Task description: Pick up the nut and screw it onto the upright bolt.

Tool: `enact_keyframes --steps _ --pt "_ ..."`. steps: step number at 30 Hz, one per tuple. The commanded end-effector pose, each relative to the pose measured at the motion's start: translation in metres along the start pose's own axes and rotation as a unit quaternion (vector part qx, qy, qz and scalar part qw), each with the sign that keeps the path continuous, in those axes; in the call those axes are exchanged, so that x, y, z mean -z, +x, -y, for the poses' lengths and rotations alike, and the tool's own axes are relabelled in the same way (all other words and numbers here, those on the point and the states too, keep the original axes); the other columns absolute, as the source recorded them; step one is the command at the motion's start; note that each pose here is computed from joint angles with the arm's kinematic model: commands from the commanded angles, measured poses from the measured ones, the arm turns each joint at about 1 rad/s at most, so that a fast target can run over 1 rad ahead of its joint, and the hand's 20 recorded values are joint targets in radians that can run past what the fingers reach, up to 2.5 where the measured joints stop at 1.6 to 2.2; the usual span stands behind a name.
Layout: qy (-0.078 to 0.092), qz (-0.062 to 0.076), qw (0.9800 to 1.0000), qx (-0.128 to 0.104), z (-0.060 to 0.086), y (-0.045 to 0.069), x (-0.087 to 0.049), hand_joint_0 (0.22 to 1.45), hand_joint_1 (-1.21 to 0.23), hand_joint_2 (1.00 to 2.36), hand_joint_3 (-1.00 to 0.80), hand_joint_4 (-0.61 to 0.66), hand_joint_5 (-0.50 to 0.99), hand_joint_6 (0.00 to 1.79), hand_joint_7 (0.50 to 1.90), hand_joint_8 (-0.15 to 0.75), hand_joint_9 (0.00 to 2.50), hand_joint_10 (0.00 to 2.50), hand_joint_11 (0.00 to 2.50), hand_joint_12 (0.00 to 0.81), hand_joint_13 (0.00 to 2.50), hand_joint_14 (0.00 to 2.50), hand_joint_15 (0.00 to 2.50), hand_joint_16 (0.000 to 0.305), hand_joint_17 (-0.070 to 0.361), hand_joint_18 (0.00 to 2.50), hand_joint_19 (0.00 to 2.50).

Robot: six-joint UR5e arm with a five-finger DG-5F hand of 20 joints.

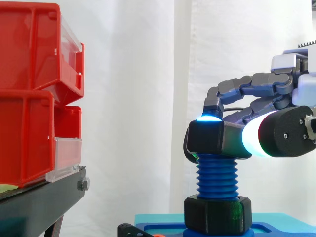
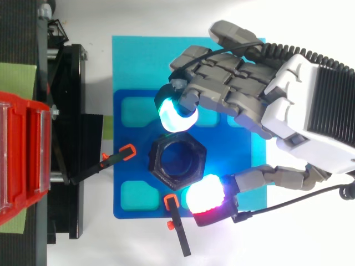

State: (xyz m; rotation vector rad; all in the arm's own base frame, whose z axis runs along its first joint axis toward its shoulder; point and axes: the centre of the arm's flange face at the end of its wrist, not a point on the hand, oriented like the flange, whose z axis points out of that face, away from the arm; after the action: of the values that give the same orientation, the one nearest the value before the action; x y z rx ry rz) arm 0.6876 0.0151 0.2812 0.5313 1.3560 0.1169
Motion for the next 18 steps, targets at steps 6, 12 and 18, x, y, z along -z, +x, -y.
enact_keyframes --steps 6,12,18 --pt "0.003 -0.007 1.0 0.003 0.0019 0.0013 0.0016 0.54 -0.66 1.0 -0.5 0.27 -0.13 0.5 1.37 0.329 0.7 0.0 0.0 0.346 0.49 0.0 0.0 0.039 0.088 0.25 0.0" --pt "0.002 -0.006 1.0 0.001 0.0017 0.0013 0.0015 0.54 -0.66 1.0 -0.5 0.27 -0.13 0.5 1.37 0.33 0.7 0.0 0.0 0.346 0.49 0.0 0.0 0.039 0.088 0.26 0.0" --pt "-0.001 -0.005 1.0 0.001 0.004 -0.0002 -0.0002 0.54 -0.66 1.0 -0.5 0.27 -0.13 0.5 1.36 0.329 0.7 0.0 0.01 0.346 0.49 0.0 0.0 0.039 0.088 0.26 0.0"
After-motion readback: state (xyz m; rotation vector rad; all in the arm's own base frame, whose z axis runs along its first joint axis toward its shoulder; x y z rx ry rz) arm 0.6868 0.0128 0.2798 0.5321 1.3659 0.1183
